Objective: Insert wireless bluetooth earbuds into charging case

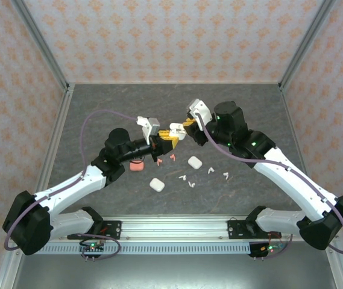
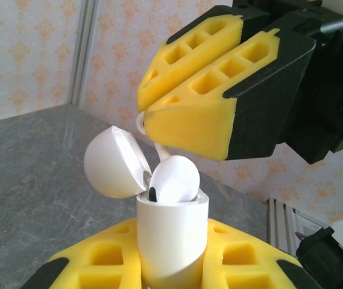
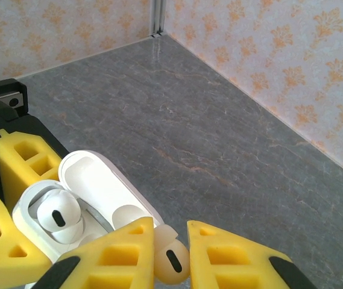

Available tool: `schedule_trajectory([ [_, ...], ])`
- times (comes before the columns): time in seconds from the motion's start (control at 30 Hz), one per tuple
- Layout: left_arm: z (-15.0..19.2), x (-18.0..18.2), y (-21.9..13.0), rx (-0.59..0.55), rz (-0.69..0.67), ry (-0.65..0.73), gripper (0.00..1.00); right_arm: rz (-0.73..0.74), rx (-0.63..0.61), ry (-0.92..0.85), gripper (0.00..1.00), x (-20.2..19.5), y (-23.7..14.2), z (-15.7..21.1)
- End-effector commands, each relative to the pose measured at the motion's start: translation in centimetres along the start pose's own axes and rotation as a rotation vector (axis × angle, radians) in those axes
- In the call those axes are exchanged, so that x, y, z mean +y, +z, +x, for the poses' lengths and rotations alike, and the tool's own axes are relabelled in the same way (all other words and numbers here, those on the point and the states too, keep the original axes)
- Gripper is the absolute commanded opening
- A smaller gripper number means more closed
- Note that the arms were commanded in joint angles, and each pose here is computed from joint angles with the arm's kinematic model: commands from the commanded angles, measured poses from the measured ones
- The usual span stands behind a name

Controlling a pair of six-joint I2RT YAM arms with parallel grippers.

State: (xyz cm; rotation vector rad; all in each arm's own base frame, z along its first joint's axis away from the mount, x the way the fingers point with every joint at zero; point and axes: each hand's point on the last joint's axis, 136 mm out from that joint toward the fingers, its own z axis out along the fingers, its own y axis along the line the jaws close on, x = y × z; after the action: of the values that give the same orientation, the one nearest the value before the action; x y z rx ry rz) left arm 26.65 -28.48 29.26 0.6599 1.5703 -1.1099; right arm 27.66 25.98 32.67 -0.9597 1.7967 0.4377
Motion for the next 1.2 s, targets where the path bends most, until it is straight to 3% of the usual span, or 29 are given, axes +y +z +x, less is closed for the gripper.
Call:
schedule_trajectory([
  [0.0, -1.9, -1.2, 0.3, -0.039, 0.042, 0.033, 0.0, -0.014, -0.046, -0.026, 0.17, 0.3, -0.3, -1.5],
  [0.57, -2.4, -1.4, 0.7, -0.049, 0.054, 0.04, 0.0, -0.118, -0.013, -0.013, 0.17, 2.2, -0.4, -0.3],
  [1.17, -1.7, -1.3, 0.9, -0.024, 0.051, 0.044, 0.0, 0.0, 0.033, -0.075, 0.16, 0.2, -1.0, 0.6],
])
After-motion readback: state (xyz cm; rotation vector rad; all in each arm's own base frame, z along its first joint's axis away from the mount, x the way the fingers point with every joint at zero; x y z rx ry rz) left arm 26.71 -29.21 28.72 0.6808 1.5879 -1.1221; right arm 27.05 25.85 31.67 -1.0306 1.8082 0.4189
